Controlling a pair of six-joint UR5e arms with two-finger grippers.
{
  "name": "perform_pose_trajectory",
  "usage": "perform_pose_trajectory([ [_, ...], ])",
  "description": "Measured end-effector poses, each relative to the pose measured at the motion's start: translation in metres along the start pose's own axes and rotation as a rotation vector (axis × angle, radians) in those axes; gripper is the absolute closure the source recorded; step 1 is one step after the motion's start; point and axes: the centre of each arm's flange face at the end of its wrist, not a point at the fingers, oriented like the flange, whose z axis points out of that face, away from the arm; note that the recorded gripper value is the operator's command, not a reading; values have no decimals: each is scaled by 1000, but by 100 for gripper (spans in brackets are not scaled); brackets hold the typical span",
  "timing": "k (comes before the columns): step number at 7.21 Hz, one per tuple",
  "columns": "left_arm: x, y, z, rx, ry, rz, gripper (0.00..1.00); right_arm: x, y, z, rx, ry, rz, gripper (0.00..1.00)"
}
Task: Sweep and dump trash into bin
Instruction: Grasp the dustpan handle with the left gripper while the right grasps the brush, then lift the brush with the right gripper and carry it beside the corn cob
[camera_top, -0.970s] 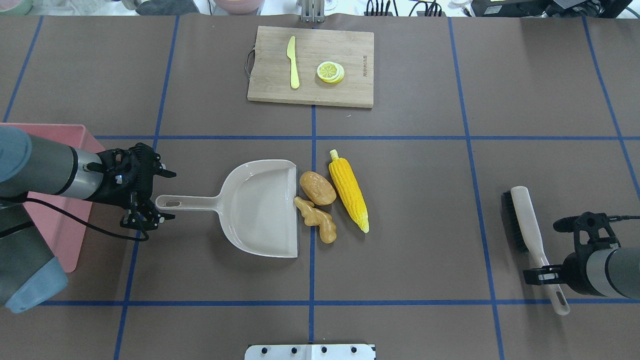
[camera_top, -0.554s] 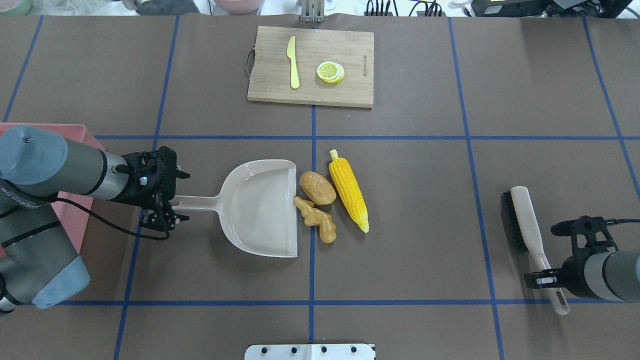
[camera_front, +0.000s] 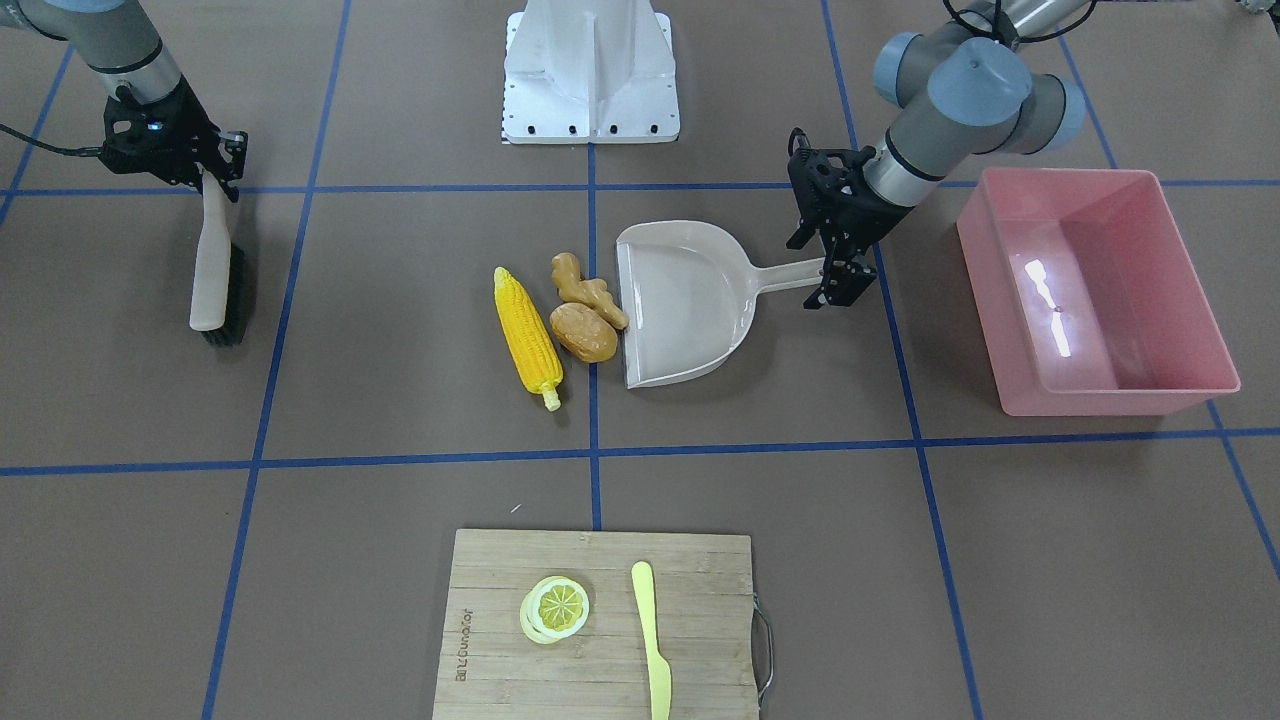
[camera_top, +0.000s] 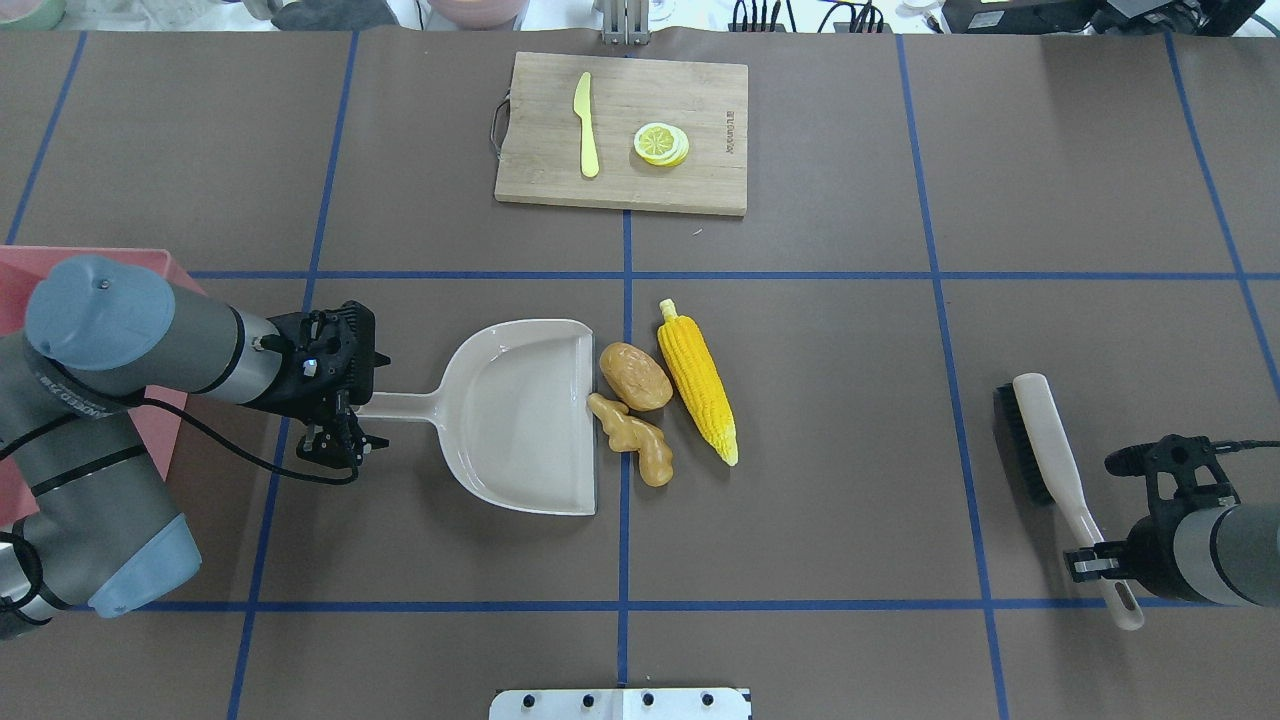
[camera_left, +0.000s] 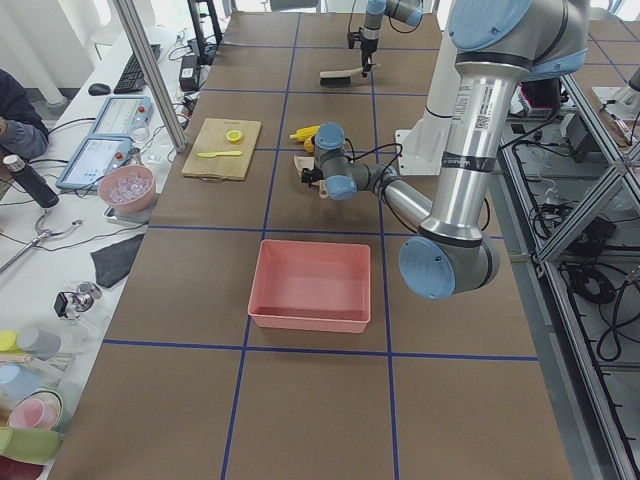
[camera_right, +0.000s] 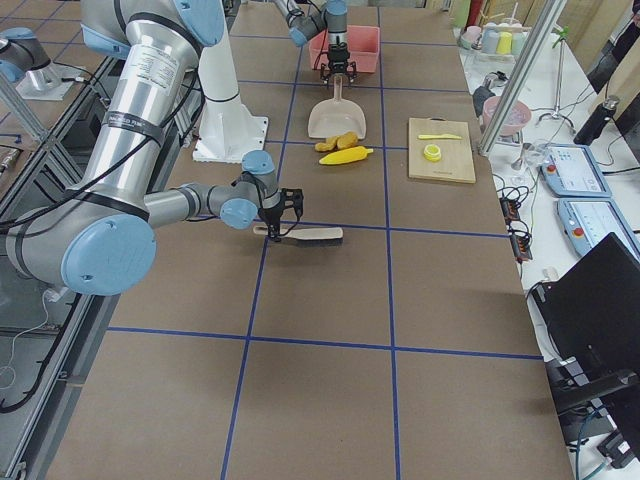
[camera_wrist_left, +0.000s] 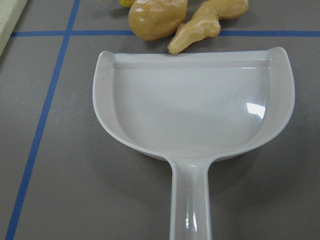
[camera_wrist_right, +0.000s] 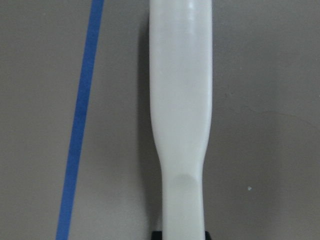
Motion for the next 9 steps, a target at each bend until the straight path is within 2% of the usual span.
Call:
perform_pose_trajectory([
  [3, 5, 2, 12, -17, 18, -7, 5, -4, -19, -25, -9, -60, 10, 100],
  [4, 8, 1, 13, -16, 24, -18, 5, -15, -31, -31, -4, -65, 16, 100],
  [7, 12, -1, 15, -5, 35, -35, 5, -80, -90, -38, 19, -39, 1, 100],
  [9, 15, -2, 13, 5, 54, -33, 5, -115, -126, -46, 52, -37, -18, 100],
])
